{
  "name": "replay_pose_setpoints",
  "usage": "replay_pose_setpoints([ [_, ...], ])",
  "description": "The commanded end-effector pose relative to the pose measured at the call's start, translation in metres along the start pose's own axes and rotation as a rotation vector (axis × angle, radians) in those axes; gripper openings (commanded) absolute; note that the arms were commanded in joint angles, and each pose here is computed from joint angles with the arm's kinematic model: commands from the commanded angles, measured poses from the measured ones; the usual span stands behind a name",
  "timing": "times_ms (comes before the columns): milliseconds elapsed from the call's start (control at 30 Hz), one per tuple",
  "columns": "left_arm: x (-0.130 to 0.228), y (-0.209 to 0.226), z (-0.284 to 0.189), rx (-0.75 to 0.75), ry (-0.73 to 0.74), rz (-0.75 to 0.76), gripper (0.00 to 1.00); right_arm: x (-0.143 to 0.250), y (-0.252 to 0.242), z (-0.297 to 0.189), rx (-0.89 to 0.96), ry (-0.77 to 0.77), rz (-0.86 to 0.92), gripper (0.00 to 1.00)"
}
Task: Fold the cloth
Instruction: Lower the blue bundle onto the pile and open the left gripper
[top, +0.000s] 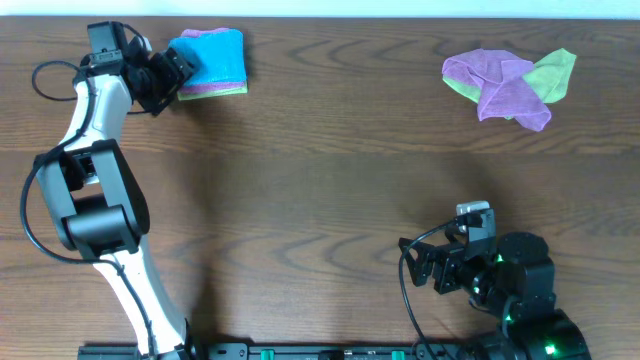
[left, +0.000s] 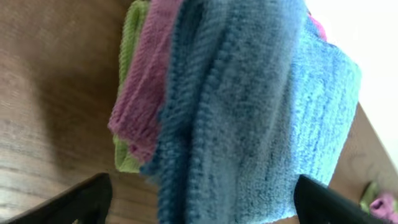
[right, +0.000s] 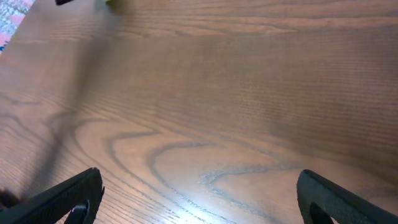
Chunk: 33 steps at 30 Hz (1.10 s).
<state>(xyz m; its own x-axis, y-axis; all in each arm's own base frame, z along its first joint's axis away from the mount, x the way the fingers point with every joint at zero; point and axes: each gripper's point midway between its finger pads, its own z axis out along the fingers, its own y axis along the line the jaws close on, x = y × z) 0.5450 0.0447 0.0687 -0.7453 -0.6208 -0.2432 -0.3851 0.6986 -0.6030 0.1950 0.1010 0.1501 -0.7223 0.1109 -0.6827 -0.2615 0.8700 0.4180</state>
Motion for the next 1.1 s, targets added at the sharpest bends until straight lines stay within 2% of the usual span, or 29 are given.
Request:
replay_pose_setpoints([
  [0,-0.013,-0.004,-0.015,0.0,-0.038,0.034,0.95,0.0,-0.002,0.0,0.007,-0.005,0.014,0.99],
  [300,-0.016,-0.024,-0.066,-0.035,-0.09,0.086,0.95,0.0,-0.002,0.0,0.007,-0.005,0.014,0.99],
  [767,0.007,-0.051,-0.161,-0.122,-0.142,0.186,0.95,0.0,-0.002,0.0,0.007,-0.005,0.014,0.99],
  [1067,0.024,-0.062,-0.193,-0.121,-0.145,0.22,0.95,0.0,-0.002,0.0,0.007,-0.005,0.014,0.99],
])
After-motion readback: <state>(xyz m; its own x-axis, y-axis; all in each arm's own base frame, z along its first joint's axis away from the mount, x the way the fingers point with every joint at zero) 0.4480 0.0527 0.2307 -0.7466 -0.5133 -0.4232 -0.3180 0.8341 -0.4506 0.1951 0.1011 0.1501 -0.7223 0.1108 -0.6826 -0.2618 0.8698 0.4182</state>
